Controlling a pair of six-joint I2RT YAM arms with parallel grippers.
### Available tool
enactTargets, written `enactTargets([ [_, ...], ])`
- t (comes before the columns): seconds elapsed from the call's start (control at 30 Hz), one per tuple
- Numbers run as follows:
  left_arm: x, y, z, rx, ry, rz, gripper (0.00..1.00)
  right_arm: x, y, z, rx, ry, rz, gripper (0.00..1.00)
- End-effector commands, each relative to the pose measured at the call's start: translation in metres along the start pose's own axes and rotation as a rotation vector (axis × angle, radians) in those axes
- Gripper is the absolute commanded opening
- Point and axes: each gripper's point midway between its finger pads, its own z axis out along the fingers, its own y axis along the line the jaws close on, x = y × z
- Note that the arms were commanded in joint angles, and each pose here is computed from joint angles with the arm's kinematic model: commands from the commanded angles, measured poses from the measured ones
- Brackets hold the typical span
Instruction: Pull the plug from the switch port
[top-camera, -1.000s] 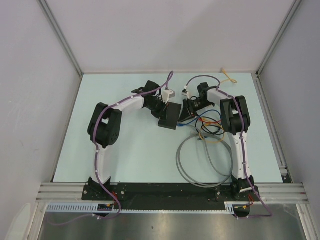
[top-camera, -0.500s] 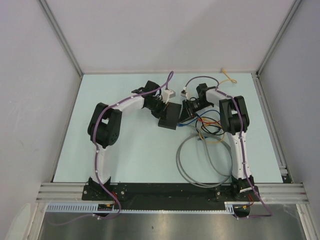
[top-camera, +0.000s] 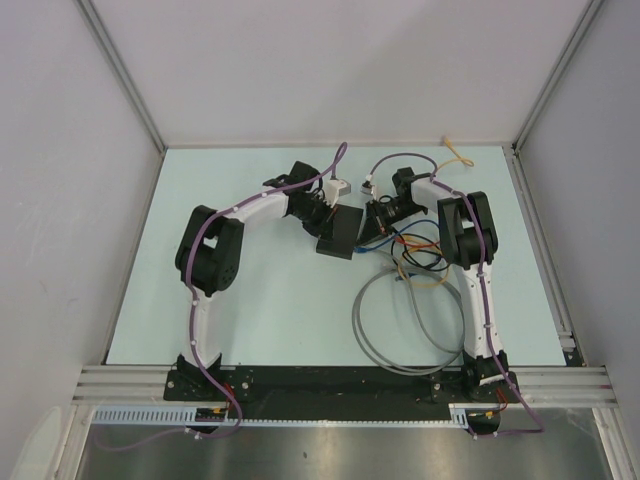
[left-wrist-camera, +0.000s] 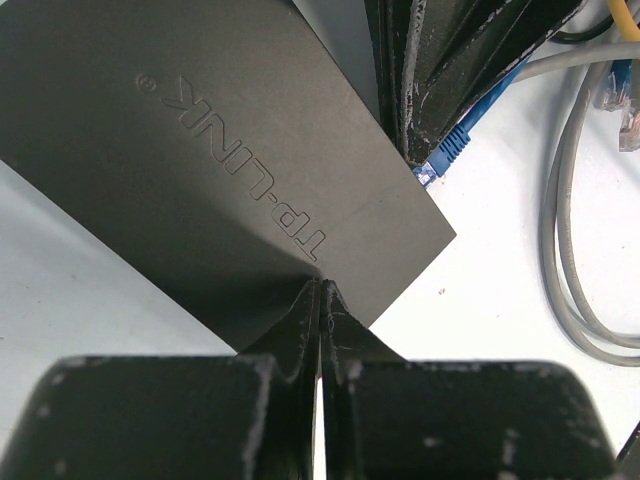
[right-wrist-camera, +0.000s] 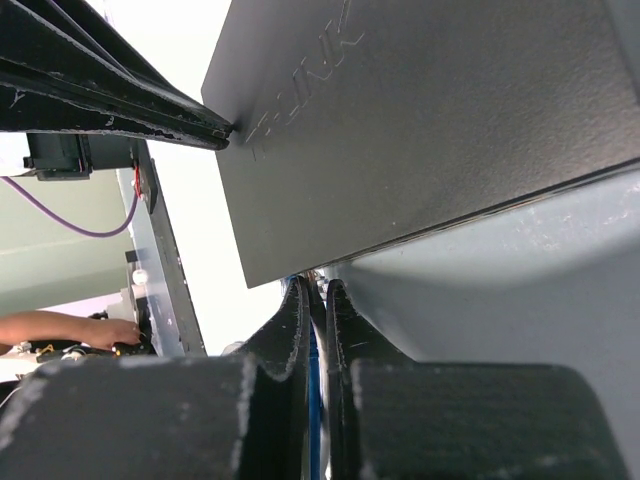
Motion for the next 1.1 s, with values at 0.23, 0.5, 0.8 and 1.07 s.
enactTargets([
  [0.23,0.051,0.020,0.014,-0.093,0.158,-0.039,0.00,0.002,-0.021,-0.006,0.060,0.006,-0.005,0.00],
  [0.5,0.053,0.018,0.015,-0.090,0.169,-0.024,0.00,0.023,-0.021,-0.002,0.038,0.064,0.028,0.00],
  [0.8,0.053,0.019,0.015,-0.097,0.173,-0.017,0.00,-0.005,-0.029,-0.007,0.108,0.026,-0.021,0.00],
  [1.07,0.053,0.020,0.014,-0.103,0.174,-0.006,0.00,0.039,-0.030,-0.008,0.097,0.144,0.049,0.00],
])
